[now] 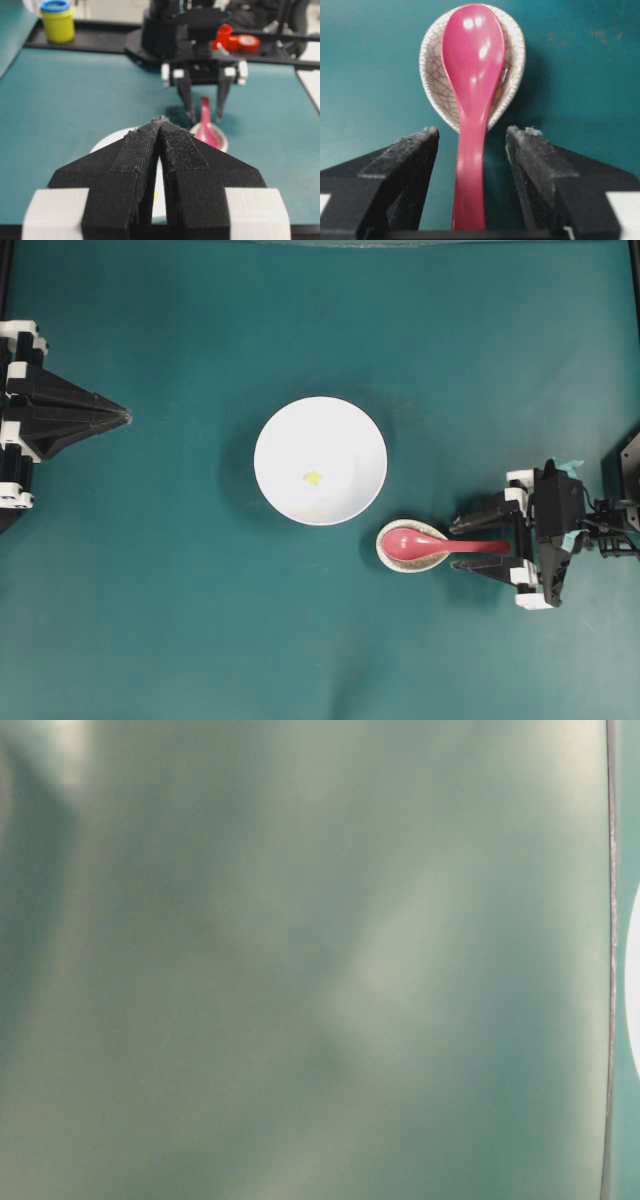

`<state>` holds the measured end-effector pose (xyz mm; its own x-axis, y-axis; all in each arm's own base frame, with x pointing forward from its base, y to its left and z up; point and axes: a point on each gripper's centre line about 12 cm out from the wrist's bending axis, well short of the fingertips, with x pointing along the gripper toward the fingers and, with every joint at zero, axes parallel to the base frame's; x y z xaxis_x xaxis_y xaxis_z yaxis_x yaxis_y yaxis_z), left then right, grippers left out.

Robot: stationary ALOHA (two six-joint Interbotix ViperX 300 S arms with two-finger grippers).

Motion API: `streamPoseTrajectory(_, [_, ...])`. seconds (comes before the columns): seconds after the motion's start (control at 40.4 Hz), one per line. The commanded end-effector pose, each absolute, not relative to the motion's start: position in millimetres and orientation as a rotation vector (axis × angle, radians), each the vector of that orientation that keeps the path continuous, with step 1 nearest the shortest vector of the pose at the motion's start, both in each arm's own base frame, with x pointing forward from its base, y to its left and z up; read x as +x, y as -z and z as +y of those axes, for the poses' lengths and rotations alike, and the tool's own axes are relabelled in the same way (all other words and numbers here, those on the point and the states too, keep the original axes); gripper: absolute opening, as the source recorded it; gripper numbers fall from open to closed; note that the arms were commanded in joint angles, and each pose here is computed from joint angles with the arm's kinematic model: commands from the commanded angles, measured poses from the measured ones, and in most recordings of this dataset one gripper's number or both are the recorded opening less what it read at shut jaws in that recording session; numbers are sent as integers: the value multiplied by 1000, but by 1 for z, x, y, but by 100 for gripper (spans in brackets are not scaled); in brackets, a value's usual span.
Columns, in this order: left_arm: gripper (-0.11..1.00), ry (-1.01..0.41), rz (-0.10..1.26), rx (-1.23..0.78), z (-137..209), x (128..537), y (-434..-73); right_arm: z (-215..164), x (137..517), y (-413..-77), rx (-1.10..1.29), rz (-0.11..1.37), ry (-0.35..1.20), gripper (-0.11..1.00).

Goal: Scoop the yellow hexagonal prism block from the bowl with a spoon using the right arm.
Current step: 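Close the right gripper on the pink spoon handle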

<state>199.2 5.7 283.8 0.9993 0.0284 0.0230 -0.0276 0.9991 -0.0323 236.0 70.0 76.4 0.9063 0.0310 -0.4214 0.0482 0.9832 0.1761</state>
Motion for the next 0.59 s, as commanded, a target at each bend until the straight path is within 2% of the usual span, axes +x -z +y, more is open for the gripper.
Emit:
streamPoseTrajectory(0.0, [-1,-29,-42,-33,6,202,-291,72,237,-79,185,418,2,61])
streamPoseTrajectory(0.57, [-1,-29,-42,-33,6,202,-291,72,236,-79,176,421,-1,61])
